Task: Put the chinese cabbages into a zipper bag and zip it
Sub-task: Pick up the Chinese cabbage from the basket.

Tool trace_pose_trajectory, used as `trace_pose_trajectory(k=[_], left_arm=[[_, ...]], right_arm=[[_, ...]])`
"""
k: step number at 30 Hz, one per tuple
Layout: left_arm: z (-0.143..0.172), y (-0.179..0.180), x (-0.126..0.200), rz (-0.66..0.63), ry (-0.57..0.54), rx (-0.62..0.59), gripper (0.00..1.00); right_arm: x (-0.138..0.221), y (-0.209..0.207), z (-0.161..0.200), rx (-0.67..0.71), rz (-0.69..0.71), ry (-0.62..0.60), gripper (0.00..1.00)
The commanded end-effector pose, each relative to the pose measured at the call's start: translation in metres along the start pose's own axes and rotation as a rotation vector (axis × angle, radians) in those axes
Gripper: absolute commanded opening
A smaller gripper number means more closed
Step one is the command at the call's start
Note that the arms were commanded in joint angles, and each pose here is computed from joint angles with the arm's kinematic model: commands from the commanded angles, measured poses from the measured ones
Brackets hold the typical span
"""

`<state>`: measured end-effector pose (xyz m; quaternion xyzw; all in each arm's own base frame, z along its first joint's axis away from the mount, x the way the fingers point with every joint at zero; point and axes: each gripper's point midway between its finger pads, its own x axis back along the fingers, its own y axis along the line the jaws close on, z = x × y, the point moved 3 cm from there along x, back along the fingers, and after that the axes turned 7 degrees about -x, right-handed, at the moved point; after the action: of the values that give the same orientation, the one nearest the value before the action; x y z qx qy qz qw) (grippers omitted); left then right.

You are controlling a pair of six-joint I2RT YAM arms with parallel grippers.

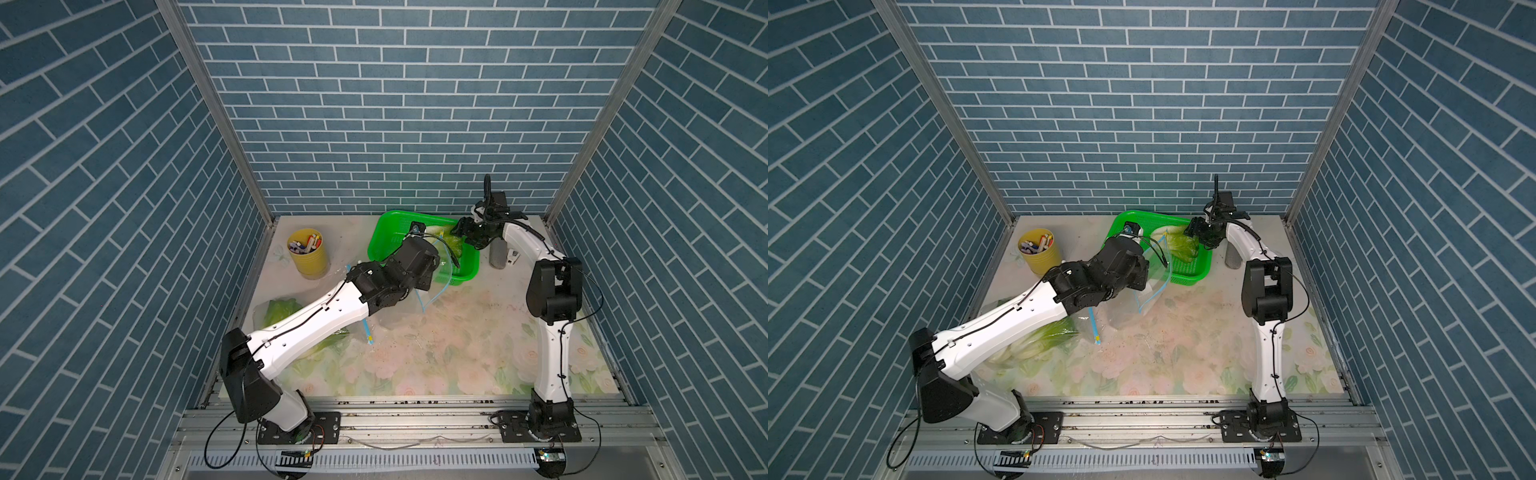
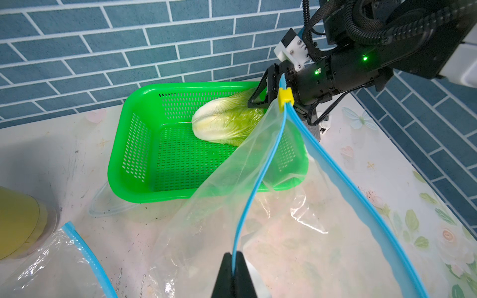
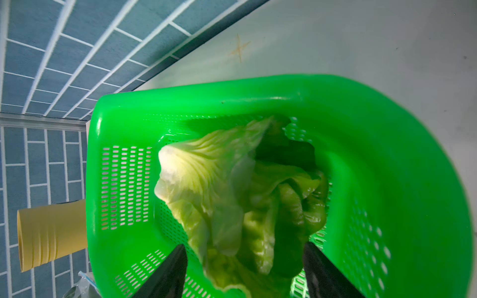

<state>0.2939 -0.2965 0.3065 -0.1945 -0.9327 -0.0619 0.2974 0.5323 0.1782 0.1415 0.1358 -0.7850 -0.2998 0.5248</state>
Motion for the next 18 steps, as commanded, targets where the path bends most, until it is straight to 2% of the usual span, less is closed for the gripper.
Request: trace_pose_trajectory(k=[1,9,12,18], left_arm=[[-0.003,0.006,0.002,-0.024,-0.01,0.018,0.0],[-0.004,0.008,0.004,-0.033,-0.017,0.022,0.0],[-0.004,0.009,0.003,-0.039,-0.019,0.024,0.0],[-0.006,0.014,0.008,-0.052,-0.008,0.001,0.0]], right_arm=[[-0.006,0.007,0.004,-0.035,-0.023,0.035,0.72],[-0.016,0.028,0.006,-0.004,-0.12,0.062,0.61],[-0.014,0.033,0.004,-0.002,-0.149,0.05,0.51],[-0.016,0.038,0.004,-0.01,-0.192,0.053,0.25]])
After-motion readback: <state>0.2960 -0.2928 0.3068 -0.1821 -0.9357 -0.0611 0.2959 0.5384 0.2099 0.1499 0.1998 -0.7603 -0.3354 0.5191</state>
